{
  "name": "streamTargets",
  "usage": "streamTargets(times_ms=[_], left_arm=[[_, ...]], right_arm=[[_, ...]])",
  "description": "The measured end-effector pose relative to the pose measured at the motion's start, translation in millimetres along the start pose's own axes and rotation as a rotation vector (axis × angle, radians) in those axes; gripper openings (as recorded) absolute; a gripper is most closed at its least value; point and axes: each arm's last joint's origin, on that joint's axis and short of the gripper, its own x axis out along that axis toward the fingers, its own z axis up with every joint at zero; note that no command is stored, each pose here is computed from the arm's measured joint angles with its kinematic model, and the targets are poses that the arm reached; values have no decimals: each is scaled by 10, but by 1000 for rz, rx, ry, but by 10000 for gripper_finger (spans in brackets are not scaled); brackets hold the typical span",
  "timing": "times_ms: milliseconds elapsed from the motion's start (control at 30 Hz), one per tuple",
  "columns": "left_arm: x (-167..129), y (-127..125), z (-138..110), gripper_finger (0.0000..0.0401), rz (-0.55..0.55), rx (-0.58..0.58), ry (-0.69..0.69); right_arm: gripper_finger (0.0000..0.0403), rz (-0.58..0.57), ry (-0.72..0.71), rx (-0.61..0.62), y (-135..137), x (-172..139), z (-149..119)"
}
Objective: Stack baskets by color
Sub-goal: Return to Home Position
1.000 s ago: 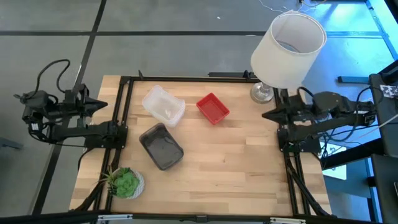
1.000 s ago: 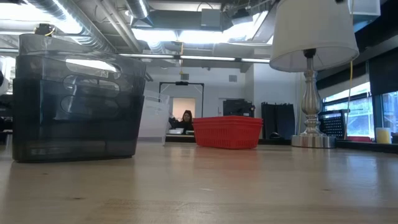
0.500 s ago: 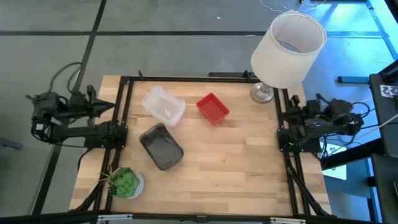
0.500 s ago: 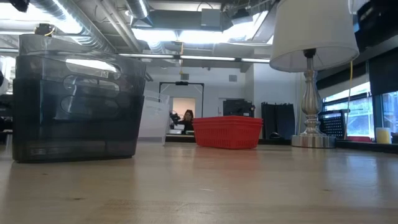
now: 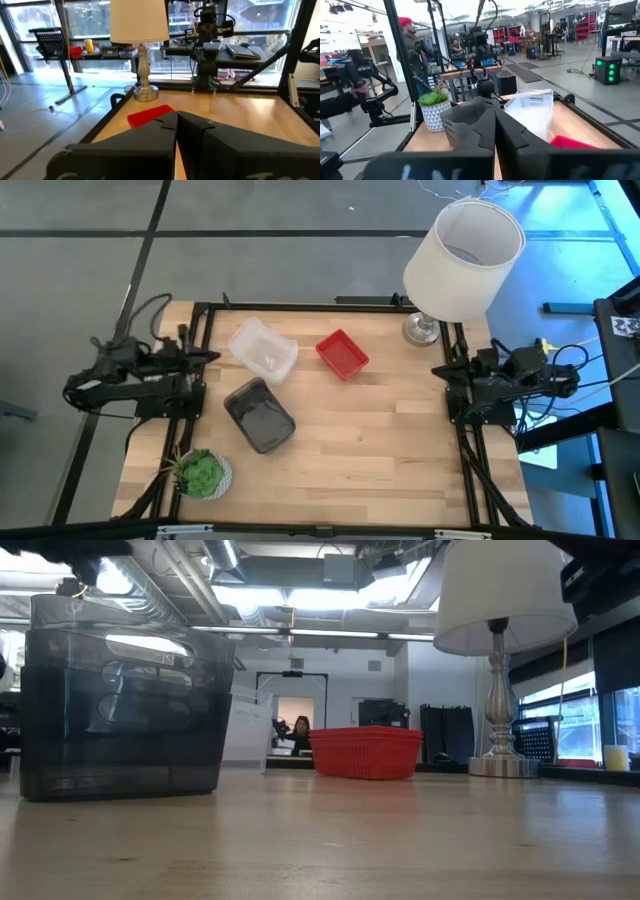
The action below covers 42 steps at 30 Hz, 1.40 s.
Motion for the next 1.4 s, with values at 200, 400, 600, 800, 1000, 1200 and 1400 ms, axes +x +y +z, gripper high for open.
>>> streamTargets(times_ms=[200, 400, 600, 800, 1000, 1200, 1400], left_arm=[[313, -58, -409, 0, -1, 21, -14], [504, -97, -773, 0, 3, 66, -60], [591, -118, -1051, 0, 4, 66, -77], [617, -115, -1199, 0, 15, 72, -38], [618, -97, -1207, 0, 34, 105, -28], [617, -74, -1209, 0, 109, 117, -20], [616, -65, -1209, 0, 141, 115, -17]], right_arm=[[0, 53, -42, 8, 10, 153, -221], [0, 68, -27, 13, -6, 276, -517], [0, 89, -72, -5, -26, 366, -799], [0, 84, -35, -69, -48, 398, -991], [0, 102, 10, -198, -49, 398, -1038], [10, 77, 48, -212, -61, 397, -1075], [13, 77, 49, -211, -61, 398, -1076]])
